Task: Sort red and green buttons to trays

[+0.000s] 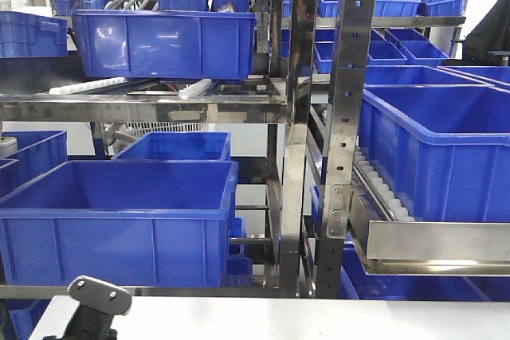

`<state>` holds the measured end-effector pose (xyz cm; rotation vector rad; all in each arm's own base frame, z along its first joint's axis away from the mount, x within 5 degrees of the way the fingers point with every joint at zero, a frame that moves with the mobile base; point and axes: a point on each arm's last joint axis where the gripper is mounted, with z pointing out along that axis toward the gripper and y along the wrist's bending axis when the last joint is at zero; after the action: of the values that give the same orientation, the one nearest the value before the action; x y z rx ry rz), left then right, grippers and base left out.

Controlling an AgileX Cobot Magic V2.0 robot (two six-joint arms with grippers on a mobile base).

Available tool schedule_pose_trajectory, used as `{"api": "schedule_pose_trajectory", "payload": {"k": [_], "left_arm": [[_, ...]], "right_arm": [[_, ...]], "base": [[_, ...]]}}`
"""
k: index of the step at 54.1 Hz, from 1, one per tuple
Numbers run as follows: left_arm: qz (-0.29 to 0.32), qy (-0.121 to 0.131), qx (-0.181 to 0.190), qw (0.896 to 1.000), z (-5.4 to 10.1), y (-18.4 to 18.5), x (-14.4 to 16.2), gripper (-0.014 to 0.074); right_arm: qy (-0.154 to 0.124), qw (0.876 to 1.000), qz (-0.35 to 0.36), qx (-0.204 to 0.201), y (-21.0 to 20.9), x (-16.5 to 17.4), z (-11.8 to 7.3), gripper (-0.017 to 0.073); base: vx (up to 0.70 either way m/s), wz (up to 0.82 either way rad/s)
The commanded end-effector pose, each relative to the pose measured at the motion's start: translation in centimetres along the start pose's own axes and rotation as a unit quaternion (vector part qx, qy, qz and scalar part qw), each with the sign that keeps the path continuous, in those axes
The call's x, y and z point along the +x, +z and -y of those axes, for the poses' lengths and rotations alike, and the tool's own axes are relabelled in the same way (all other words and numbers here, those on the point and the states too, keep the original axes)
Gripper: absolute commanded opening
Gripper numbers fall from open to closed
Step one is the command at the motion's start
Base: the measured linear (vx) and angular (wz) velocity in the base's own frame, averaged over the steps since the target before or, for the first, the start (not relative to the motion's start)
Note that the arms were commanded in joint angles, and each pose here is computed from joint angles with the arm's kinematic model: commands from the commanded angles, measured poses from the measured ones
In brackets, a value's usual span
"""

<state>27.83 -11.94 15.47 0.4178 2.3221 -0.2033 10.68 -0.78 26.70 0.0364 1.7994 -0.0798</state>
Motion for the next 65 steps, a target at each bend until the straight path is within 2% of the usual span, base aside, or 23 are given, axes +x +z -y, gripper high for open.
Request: {"api": "schedule_pose_trajectory", "payload": {"k": [1,18,35,59,65], "left_arm": [[0.05,-0.013,-0.004,0.999,-0.2,-1.0,-1.8,0.0594],[0.05,-0.013,-0.004,0.999,-0.2,-1.0,-1.9,0.0594],[0.044,-0.029,-0.027,0.998,-1.9,0.5,-1.1,0.0594],[0.031,-0.027,-0.033,0.999,-2.1,2.8,0.3,0.0594],[0.028,-0.027,-0.034,0.999,-2.1,3.0,0.5,0.0567]], "right_arm": [[-0.002,0.999,0.05,-0.001,-0.1,-1.8,0.0,0.0447],[-0.002,0.999,0.049,-0.001,-0.1,-1.7,0.0,0.0447],[-0.002,0.999,0.048,-0.001,-0.1,-1.7,0.0,0.0447],[-0.002,0.999,0.033,0.001,0.0,-1.5,0.0,0.0447],[-0.002,0.999,0.032,0.001,0.0,-1.4,0.0,0.0445]], "base": [[0.0,0.0],[0.0,0.0],[0.0,0.0],[0.0,0.0],[0.0,0.0]]}}
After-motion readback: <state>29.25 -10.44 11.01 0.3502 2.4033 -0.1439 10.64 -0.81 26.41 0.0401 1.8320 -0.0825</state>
